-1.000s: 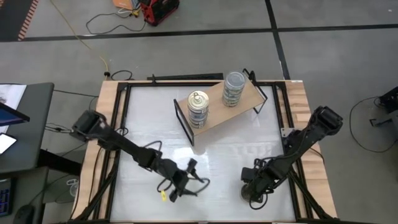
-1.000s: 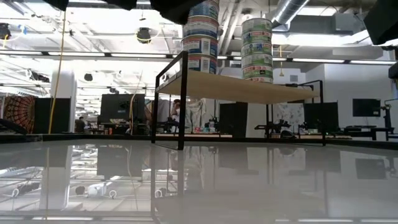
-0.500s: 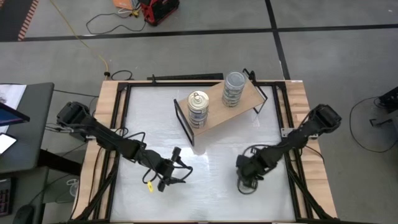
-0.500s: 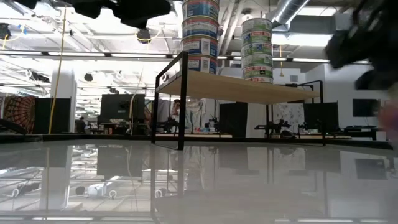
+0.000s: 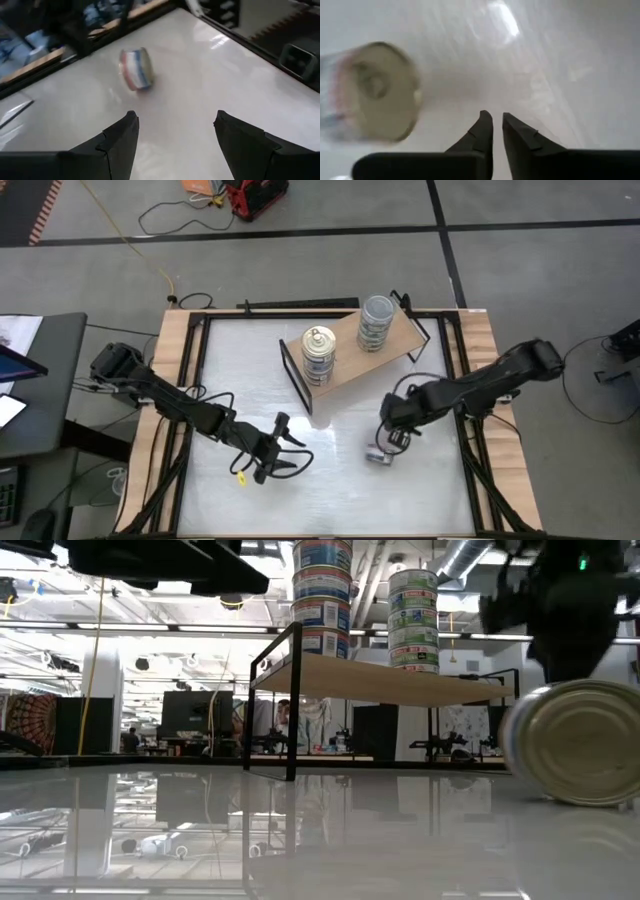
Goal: Stack canned seafood by type on shelf
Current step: Stack the blue tuna can on top of the blue tuna can
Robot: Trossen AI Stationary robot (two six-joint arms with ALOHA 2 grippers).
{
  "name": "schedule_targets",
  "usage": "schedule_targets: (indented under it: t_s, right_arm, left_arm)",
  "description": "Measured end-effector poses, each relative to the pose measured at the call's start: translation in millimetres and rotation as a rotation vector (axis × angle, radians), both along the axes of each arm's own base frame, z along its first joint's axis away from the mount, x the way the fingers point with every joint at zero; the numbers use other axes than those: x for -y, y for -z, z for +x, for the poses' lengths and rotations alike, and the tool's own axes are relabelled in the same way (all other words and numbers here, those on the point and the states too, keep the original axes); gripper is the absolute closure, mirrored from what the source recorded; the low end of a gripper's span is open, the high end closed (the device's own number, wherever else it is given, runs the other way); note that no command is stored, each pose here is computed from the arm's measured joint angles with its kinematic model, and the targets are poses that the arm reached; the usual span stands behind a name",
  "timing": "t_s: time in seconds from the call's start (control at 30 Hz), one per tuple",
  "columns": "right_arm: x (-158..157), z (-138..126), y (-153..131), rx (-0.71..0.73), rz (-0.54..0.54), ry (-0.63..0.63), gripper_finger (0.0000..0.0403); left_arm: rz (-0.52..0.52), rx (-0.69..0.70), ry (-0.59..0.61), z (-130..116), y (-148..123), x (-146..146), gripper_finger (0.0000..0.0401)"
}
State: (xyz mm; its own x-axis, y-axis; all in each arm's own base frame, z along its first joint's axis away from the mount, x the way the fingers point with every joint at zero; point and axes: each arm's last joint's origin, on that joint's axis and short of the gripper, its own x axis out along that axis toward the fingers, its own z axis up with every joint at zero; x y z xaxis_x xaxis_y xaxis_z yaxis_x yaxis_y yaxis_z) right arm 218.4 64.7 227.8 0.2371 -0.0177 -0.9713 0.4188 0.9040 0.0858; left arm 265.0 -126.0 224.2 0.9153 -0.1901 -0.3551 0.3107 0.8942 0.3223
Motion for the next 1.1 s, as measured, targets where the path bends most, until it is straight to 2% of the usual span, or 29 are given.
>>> schedule_targets:
  t_s: [0.13, 0.23, 0.33, 0.43, 0.63, 0.77, 0.97, 1.1]
  right_arm:
    - [-12, -6, -26, 0.172, 0.109, -0.077, 0.0264]
    - [-21, -9, -36, 0.267, 0.129, -0.111, 0.02]
    - [-29, -8, -35, 0.301, 0.061, -0.116, 0.0144]
    - [-35, -10, -33, 0.332, -0.044, -0.101, 0.0114]
    - [-49, -20, -34, 0.376, -0.159, -0.118, 0.0107]
    - [-53, -29, -32, 0.358, -0.217, -0.106, 0.0107]
    - [-62, -43, -29, 0.325, -0.194, -0.052, 0.0108]
    - [-71, -50, -29, 0.332, -0.174, -0.067, 0.0108]
  left_arm:
    - [-0.058, 0.045, -0.14, 2, -4, -3, 0.0151]
    - [-0.097, 0.085, -0.182, 6, -5, -4, 0.0151]
    - [-0.138, 0.114, -0.172, 18, -7, -2, 0.0151]
    - [-0.128, 0.088, -0.177, 38, -5, 5, 0.0151]
    - [-0.075, 0.063, -0.143, 85, -6, 25, 0.0151]
    - [-0.055, -0.009, -0.144, 120, -6, 26, 0.0151]
    - [-0.075, -0.156, -0.223, 169, 7, 11, 0.0151]
    - [-0.085, -0.244, -0.189, 192, 11, 2, 0.015]
